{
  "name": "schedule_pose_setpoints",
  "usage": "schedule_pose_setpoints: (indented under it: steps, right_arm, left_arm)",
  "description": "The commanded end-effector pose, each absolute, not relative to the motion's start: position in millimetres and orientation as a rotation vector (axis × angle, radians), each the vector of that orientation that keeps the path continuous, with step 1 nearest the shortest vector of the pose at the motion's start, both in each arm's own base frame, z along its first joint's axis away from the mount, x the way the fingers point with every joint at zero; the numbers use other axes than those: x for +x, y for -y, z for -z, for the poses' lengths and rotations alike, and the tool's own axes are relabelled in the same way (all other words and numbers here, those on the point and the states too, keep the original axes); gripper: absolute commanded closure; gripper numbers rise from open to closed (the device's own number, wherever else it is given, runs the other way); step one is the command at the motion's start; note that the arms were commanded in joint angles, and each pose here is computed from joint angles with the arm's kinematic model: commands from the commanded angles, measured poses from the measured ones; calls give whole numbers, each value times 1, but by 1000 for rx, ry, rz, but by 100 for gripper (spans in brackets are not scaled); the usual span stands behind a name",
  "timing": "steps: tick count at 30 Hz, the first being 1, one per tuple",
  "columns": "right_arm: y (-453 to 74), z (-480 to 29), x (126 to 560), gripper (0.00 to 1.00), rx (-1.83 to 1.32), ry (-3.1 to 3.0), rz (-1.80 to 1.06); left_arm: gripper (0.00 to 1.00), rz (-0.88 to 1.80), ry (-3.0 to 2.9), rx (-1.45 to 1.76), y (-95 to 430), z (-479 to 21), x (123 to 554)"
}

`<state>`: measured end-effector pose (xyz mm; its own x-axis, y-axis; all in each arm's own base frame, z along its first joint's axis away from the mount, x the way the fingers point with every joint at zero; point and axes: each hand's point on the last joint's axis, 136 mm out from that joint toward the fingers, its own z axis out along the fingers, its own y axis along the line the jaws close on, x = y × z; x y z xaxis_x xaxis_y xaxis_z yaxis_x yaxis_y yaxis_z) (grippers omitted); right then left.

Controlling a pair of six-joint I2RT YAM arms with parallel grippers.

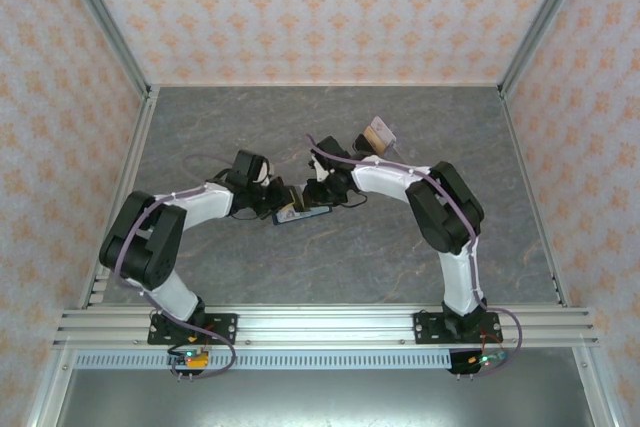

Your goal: Take the credit cards out of the card holder

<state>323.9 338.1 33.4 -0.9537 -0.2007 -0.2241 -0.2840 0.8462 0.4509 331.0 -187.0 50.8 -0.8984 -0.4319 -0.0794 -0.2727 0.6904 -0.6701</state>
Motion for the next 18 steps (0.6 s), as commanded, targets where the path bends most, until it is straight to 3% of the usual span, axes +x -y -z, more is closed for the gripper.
schedule_pose_setpoints:
  steps: [1,5,10,18]
  right_arm:
    - [-321,-35,326,64,-348,-2852,-683]
    - [-322,-57,329,55,-343,-2784,-755]
    - [-326,-107,332,30,-270,-2634,-967]
    - [-343,-173,345,16,-155,-2429,-1364]
  left_arm:
    - [98,843,-2715,-537,163,-58,320]
    - [99,783,-2680,-487,150,-85,322]
    - [99,841,-2563,-436,152,-132,332]
    - [98,1182,-2312,-414,182,-196,348]
